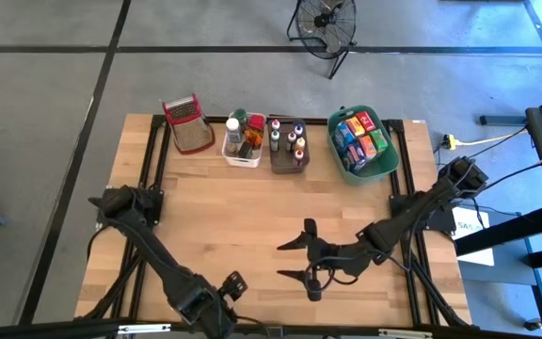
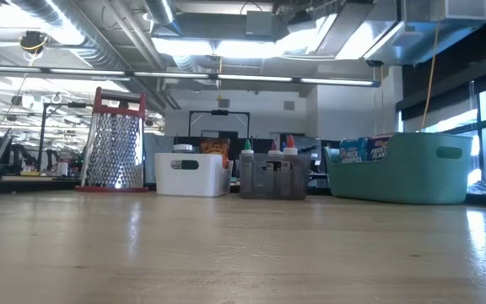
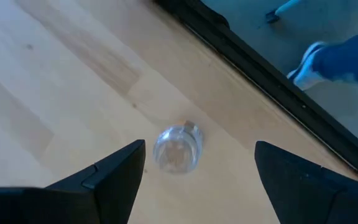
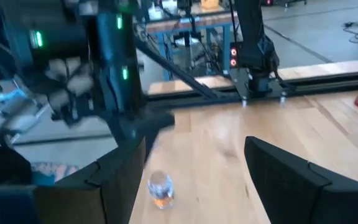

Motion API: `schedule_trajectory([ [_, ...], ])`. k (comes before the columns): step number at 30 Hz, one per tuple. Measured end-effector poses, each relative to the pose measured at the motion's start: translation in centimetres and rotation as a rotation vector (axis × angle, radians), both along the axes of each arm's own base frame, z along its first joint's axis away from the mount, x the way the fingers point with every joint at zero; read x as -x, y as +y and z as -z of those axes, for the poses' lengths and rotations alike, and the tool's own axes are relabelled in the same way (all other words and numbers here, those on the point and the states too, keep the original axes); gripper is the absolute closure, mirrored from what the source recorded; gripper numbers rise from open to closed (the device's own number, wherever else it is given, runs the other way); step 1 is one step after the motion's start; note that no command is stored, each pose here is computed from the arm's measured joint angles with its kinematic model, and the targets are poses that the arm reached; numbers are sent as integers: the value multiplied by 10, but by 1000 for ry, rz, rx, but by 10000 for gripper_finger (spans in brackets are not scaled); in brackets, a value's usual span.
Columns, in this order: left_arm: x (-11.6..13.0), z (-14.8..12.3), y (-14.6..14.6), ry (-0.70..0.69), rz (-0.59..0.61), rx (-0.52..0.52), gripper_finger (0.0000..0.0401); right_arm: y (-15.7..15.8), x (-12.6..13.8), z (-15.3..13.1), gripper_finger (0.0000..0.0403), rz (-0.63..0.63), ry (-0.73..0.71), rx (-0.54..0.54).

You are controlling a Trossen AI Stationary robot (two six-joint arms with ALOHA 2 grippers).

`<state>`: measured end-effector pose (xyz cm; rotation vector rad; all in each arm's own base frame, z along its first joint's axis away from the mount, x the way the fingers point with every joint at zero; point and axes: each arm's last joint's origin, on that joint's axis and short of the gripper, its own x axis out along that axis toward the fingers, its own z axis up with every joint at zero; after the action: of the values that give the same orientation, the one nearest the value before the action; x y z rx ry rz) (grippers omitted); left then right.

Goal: Pick & Place Kitchen Items
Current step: Put the brown seasoning bottle into the white bin

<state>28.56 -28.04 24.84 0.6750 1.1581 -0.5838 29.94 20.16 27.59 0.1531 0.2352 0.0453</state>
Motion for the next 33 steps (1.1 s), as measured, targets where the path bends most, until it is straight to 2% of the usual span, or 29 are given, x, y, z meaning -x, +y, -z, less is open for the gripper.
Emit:
schedule_trajectory([
  [5,-5,14,-8,-5,33,-7,102,6,-3,-1,125,-13,-59,-46],
  [9,-13,15,-2,-4,41,-3,102,12,0,-1,125,-32,-64,-56],
  [16,-27,16,15,80,-6,87,102,22,6,0,125,-58,-65,-80],
  [29,-32,16,22,81,-35,79,102,27,5,4,125,-72,-73,-59],
  [33,-27,34,27,125,-29,40,102,27,5,4,125,-72,-73,-59],
])
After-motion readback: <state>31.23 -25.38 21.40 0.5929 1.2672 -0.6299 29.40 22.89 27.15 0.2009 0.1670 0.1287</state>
